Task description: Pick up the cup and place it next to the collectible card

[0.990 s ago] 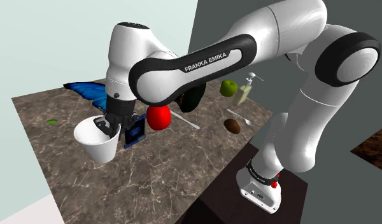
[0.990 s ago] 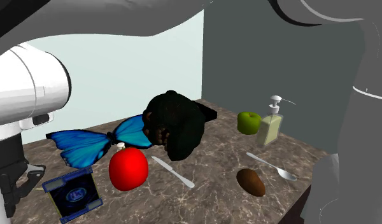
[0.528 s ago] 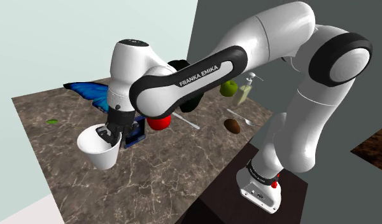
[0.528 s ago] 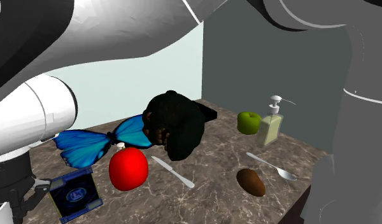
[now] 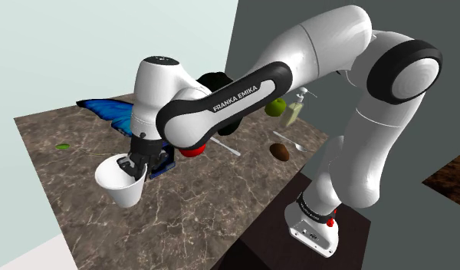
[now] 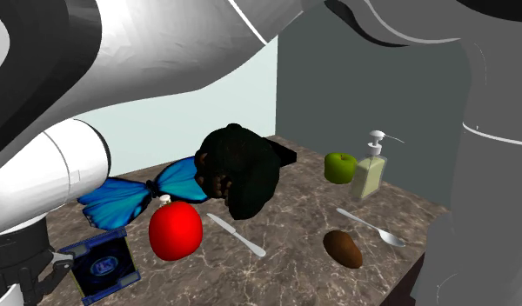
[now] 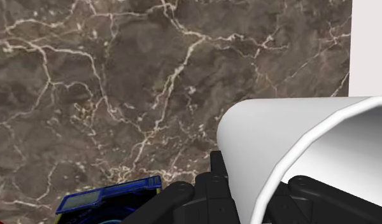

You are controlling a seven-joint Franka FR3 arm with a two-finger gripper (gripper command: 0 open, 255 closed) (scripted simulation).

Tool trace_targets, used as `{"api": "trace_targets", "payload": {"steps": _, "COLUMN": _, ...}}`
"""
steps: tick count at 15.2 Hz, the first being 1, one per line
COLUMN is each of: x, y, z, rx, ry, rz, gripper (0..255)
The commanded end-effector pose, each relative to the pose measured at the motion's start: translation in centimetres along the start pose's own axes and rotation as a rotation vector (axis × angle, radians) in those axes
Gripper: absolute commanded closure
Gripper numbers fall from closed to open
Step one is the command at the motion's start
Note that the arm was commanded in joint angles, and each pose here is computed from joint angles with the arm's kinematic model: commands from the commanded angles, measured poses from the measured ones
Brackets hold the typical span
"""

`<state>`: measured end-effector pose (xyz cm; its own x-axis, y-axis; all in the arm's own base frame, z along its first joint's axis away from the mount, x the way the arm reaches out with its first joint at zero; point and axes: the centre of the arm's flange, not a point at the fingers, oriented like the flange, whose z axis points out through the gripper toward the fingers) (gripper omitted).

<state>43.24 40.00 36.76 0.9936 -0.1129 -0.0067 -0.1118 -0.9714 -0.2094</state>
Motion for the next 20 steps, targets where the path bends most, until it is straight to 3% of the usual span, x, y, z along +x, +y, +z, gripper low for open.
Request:
{"api": "trace_targets", "payload": {"steps": 1, "x": 0.0, "y": 0.0, "z": 0.0, "rx": 0.000, "ry": 0.000, "rz": 0.000, "gripper": 255}}
{"api": "trace_targets", "payload": {"steps": 2, "x": 0.0, "y": 0.0, "z": 0.0, "rx": 0.000, "ry": 0.000, "rz": 0.000, "gripper": 255}}
{"api": "trace_targets", "payload": {"steps": 3, "x": 0.0, "y": 0.0, "z": 0.0, "rx": 0.000, "ry": 0.000, "rz": 0.000, "gripper": 0}}
{"api": "trace_targets", "payload": {"steps": 8, "x": 0.0, "y": 0.0, "z": 0.0, "rx": 0.000, "ry": 0.000, "rz": 0.000, "gripper": 0}}
{"api": "trace_targets", "payload": {"steps": 12, "x": 0.0, "y": 0.0, "z": -5.0, "rx": 0.000, "ry": 0.000, "rz": 0.000, "gripper": 0}}
{"api": "trace_targets", "payload": {"steps": 20, "x": 0.0, "y": 0.0, "z": -5.0, "rx": 0.000, "ry": 0.000, "rz": 0.000, "gripper": 0}}
